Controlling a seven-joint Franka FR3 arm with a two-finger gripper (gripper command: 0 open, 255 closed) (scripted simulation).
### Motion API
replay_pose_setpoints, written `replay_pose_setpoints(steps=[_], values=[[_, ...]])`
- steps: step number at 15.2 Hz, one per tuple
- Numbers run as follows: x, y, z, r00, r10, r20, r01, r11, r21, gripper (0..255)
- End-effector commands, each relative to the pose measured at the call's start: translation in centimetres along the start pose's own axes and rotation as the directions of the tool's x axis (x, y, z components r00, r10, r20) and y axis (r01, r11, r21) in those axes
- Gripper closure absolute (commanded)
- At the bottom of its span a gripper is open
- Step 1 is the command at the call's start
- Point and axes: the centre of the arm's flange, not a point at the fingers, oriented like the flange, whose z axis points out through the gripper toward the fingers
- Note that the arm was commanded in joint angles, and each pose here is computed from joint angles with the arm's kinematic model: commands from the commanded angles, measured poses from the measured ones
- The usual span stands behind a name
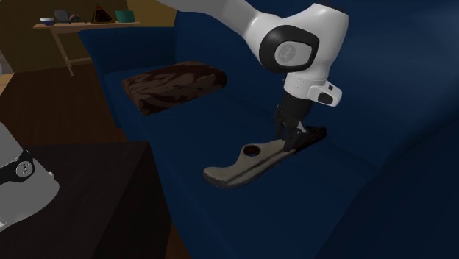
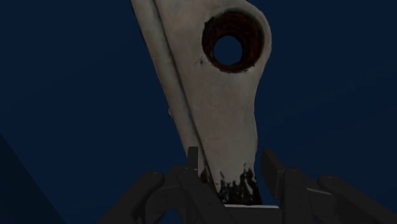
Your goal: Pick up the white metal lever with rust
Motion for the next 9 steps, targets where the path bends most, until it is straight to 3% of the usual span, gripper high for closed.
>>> replay_pose_setpoints(steps=[1, 9], values=[[0.0, -0.1, -1.0, 1.000, 0.000, 0.000, 0.000, 1.000, 0.000, 255], [-0.3, -0.4, -4.2, 1.000, 0.000, 0.000, 0.000, 1.000, 0.000, 255]])
